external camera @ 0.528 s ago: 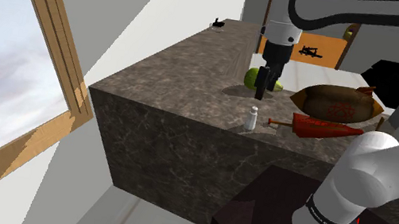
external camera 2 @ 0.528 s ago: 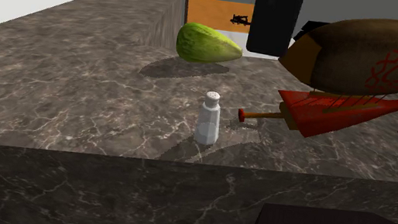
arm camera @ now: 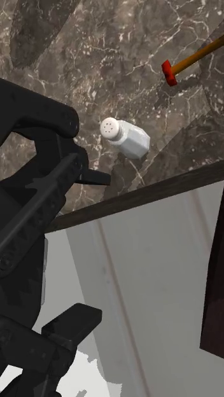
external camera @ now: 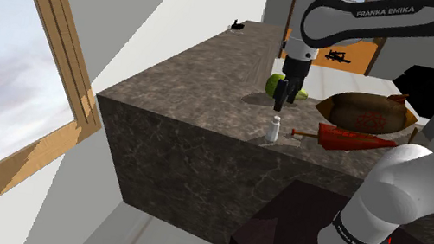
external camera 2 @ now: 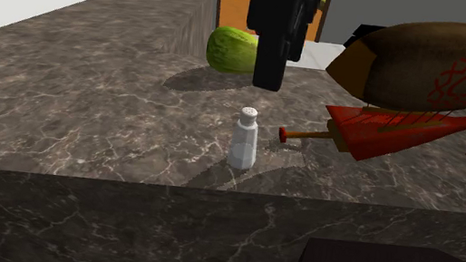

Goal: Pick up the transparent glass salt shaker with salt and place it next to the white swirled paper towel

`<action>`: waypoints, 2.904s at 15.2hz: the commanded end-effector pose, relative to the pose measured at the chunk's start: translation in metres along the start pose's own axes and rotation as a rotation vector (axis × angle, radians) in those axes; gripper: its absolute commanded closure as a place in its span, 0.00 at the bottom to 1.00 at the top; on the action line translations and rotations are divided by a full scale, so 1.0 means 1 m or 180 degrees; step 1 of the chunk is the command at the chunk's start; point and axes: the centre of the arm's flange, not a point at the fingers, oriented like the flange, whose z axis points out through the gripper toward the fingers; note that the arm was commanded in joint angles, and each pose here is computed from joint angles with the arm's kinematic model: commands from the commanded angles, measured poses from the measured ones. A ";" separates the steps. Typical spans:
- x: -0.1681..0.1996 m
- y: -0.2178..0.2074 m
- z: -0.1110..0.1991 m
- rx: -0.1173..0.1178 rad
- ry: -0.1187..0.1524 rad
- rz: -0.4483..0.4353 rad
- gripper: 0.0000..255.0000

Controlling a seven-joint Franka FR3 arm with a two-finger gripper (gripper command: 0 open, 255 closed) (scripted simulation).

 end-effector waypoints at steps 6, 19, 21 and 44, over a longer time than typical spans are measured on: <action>0.029 0.072 0.053 0.0044 0.0057 0.0223 0.00; 0.049 0.129 0.131 0.0080 0.0096 0.0397 0.00; 0.049 0.129 0.134 0.0080 0.0096 0.0398 0.00; 0.049 0.127 0.097 0.0080 0.0096 0.0397 1.00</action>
